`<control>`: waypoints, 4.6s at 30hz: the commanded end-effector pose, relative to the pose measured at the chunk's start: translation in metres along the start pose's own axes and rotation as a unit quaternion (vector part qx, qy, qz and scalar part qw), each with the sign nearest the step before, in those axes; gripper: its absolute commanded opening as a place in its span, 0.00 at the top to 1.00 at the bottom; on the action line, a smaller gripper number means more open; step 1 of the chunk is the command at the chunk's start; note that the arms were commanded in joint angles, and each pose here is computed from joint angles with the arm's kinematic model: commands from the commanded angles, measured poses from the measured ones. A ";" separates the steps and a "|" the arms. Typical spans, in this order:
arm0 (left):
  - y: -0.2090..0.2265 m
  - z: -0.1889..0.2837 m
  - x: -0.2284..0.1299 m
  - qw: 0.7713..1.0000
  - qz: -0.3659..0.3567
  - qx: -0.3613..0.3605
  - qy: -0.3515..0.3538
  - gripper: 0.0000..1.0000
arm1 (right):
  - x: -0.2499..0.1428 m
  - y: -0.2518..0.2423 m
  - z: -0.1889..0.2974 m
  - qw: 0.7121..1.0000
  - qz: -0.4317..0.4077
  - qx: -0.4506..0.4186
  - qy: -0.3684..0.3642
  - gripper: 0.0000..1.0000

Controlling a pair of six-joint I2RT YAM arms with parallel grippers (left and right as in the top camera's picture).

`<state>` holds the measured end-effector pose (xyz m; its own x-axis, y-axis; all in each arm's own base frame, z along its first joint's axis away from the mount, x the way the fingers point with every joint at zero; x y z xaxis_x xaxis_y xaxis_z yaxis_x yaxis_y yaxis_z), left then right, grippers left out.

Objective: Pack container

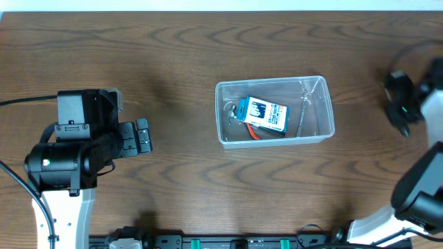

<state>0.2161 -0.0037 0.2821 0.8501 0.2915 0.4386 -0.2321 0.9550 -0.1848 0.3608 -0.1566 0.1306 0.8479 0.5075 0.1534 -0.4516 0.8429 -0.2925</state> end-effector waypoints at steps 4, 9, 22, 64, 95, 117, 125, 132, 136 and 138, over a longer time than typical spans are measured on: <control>0.002 0.004 0.003 1.000 0.006 0.006 -0.011 0.02 | 0.102 0.033 0.050 0.988 0.103 -0.044 -0.104 0.86; 0.002 0.004 0.003 1.000 0.006 0.006 -0.011 0.02 | 0.154 0.084 0.071 0.970 0.184 -0.048 -0.149 0.85; 0.002 0.004 0.003 1.000 0.006 0.006 -0.011 0.02 | 0.193 0.229 0.103 0.918 0.359 -0.012 -0.168 0.79; 0.002 0.004 0.003 1.000 0.006 0.006 -0.011 0.02 | 0.177 0.159 0.213 0.953 0.038 -0.119 -0.278 0.01; 0.002 0.004 0.003 1.000 0.006 0.006 -0.011 0.02 | -0.012 0.148 0.176 0.876 -0.234 -0.087 -0.412 0.01; 0.002 0.004 0.003 1.000 0.006 0.006 -0.011 0.02 | -0.024 0.187 0.196 0.842 -0.172 -0.006 -0.511 0.01; 0.002 0.004 0.003 1.000 0.006 0.006 -0.011 0.02 | -0.024 0.171 0.206 0.824 -0.195 -0.060 -0.528 0.01; 0.002 0.004 0.003 1.000 0.006 0.006 -0.011 0.02 | -0.035 0.170 0.213 0.815 -0.200 -0.085 -0.537 0.01; 0.002 0.004 0.003 1.000 0.006 0.006 -0.011 0.02 | -0.047 0.176 0.215 0.802 -0.186 -0.107 -0.558 0.01; 0.002 0.004 0.003 1.000 0.006 0.006 -0.011 0.02 | -0.054 0.180 0.213 0.793 -0.188 -0.115 -0.568 0.01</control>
<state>0.2161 -0.0037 0.2824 0.8493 0.2918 0.4399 -0.2322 0.9549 -0.1853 0.1817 0.0104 0.2781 0.0747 0.1527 0.9854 -0.0895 0.9852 -0.1459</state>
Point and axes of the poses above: each gripper's point midway between its finger pads, its own z axis back along the fingers, its own y axis along the line the jaws close on, x = y × z, the point moved 5 cm from there along z, back along the fingers, and after that the axes turned 9 degrees about z, right-handed, at the moved point
